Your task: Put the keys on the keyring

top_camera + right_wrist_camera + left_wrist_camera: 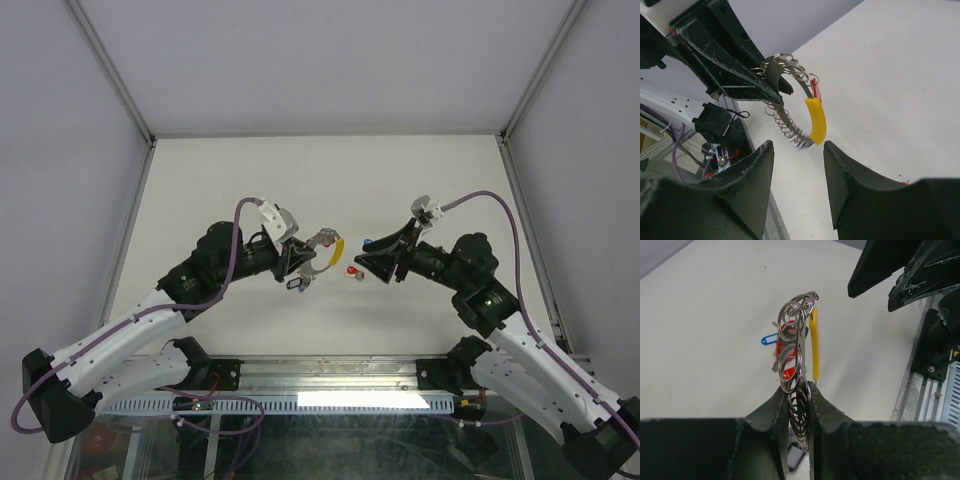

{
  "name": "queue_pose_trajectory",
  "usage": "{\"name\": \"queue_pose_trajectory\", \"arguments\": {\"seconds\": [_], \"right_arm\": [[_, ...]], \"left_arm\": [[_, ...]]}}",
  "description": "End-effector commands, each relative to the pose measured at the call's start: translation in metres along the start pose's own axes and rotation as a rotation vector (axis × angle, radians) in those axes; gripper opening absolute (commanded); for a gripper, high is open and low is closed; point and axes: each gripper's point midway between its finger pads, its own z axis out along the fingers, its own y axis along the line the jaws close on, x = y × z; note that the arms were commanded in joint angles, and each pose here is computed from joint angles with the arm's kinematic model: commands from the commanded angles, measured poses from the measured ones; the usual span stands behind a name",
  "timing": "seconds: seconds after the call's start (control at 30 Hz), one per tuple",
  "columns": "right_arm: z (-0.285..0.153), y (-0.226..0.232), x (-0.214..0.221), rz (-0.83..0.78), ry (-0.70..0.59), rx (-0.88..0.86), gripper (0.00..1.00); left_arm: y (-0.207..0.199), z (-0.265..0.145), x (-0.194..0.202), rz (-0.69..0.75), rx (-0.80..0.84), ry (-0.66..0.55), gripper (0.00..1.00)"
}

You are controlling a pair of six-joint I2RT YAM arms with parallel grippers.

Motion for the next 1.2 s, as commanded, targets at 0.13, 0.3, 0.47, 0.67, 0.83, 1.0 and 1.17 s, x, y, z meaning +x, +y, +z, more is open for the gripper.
{"name": "queue_pose_trajectory", "arguments": {"seconds": [0.13, 0.3, 0.47, 0.67, 0.83, 1.0, 1.17], "right_arm": [[-0.004, 0.024, -0.038, -0.131, -0.162, -0.081, 0.48], [-0.005, 0.014, -0.053, -0.087, -0.184, 0.007, 0.41], [-0.001, 0.001, -0.064, -0.007, -0.158, 0.117, 0.37], [-0.004, 0.001, -0.072, 0.007, -0.18, 0.138, 0.37], [-0.01, 0.007, -0.085, 0.012, -0.212, 0.14, 0.36], [-0.014, 0.013, -0.091, -0.007, -0.207, 0.137, 0.36], [-0.018, 0.02, -0.096, -0.018, -0.194, 0.125, 0.36]], "left_arm": [[-0.022, -0.011, -0.054, 0.063, 0.117, -0.272, 0.0], [-0.017, -0.009, -0.053, 0.043, 0.084, -0.286, 0.0], [-0.007, -0.004, -0.052, 0.056, 0.035, -0.279, 0.0], [0.003, -0.009, -0.059, 0.192, -0.024, -0.274, 0.0], [-0.007, -0.014, -0.072, 0.315, 0.008, -0.328, 0.0], [-0.022, -0.017, -0.075, 0.509, 0.055, -0.355, 0.0], [-0.032, -0.025, -0.077, 0.736, 0.087, -0.396, 0.0]]}}
